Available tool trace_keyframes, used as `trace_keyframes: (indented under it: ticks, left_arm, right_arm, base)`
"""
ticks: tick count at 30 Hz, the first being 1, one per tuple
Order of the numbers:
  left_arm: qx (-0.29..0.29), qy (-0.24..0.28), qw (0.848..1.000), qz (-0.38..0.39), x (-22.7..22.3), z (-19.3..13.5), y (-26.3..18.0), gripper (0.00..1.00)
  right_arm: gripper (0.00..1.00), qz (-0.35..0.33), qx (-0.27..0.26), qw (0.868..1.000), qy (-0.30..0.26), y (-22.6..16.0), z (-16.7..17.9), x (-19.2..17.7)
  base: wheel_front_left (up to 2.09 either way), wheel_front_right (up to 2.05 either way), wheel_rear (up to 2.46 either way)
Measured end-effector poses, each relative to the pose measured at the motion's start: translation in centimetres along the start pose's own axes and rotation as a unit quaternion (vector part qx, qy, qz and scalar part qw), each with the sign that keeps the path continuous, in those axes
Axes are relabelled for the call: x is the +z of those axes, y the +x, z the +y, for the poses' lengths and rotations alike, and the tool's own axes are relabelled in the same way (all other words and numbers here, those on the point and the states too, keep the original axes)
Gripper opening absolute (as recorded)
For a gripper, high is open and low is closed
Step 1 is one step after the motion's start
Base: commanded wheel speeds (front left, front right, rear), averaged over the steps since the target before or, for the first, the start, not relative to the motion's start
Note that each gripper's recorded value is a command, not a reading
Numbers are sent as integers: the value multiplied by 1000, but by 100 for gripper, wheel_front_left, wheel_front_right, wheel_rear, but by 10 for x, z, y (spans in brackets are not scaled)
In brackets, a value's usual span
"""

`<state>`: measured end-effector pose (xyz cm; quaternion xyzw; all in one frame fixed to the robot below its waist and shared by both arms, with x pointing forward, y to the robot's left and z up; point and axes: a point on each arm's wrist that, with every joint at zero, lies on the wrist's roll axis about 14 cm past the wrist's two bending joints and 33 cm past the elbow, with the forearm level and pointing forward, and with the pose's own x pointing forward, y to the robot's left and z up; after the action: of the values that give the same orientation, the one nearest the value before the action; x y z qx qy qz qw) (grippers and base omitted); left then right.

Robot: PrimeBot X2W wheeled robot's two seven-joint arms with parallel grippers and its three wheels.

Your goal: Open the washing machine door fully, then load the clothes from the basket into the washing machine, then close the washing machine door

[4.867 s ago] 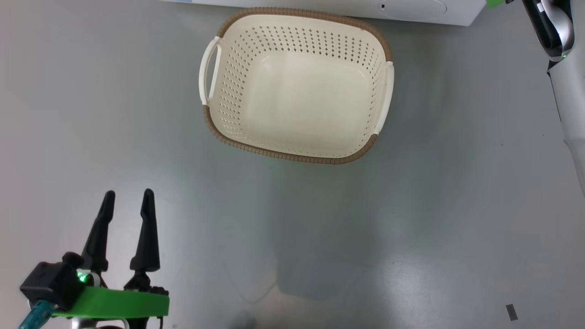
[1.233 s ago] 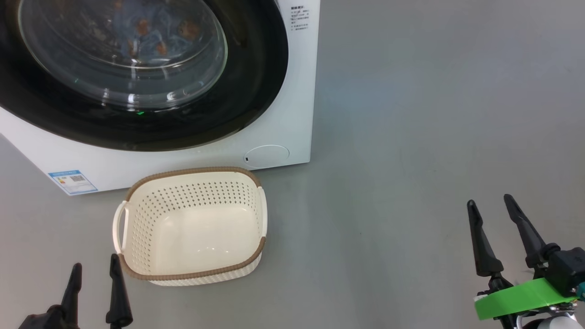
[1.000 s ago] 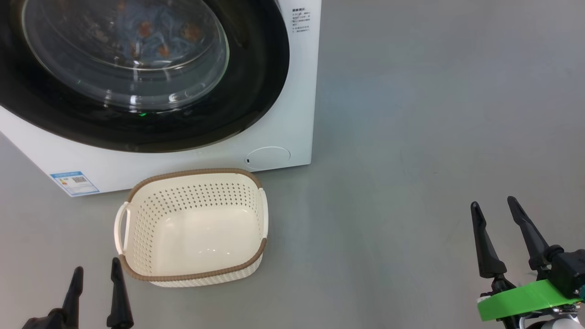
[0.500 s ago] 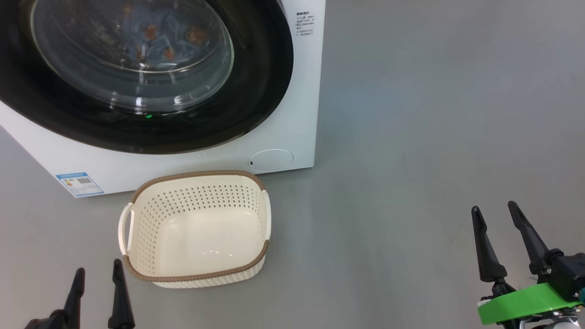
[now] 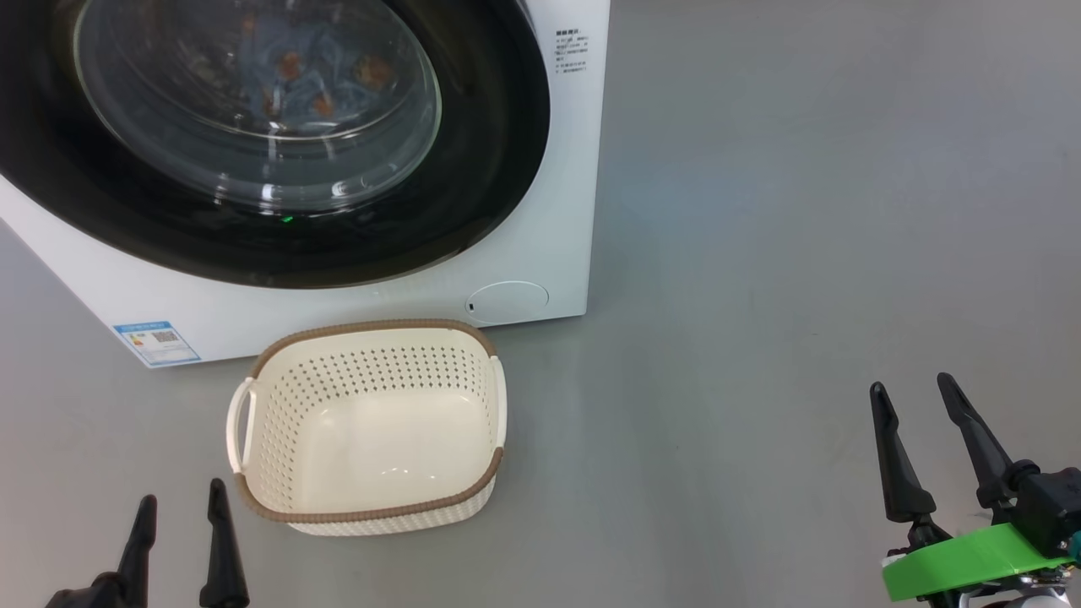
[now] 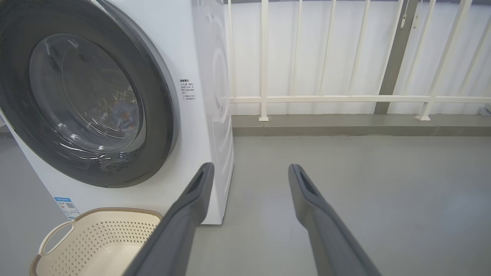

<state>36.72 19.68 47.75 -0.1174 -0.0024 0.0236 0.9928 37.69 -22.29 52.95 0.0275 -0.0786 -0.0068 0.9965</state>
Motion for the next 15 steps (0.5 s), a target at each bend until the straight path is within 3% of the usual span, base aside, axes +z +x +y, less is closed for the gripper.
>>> trace_keyframes:
  ticks: [15]
  left_arm:
    - [3, 0, 1000, -11, 8, -1, -6, 100]
  right_arm:
    - [100, -8, 13, 1000, -1, -1, 6, 6]
  base:
    - [0, 0, 0]
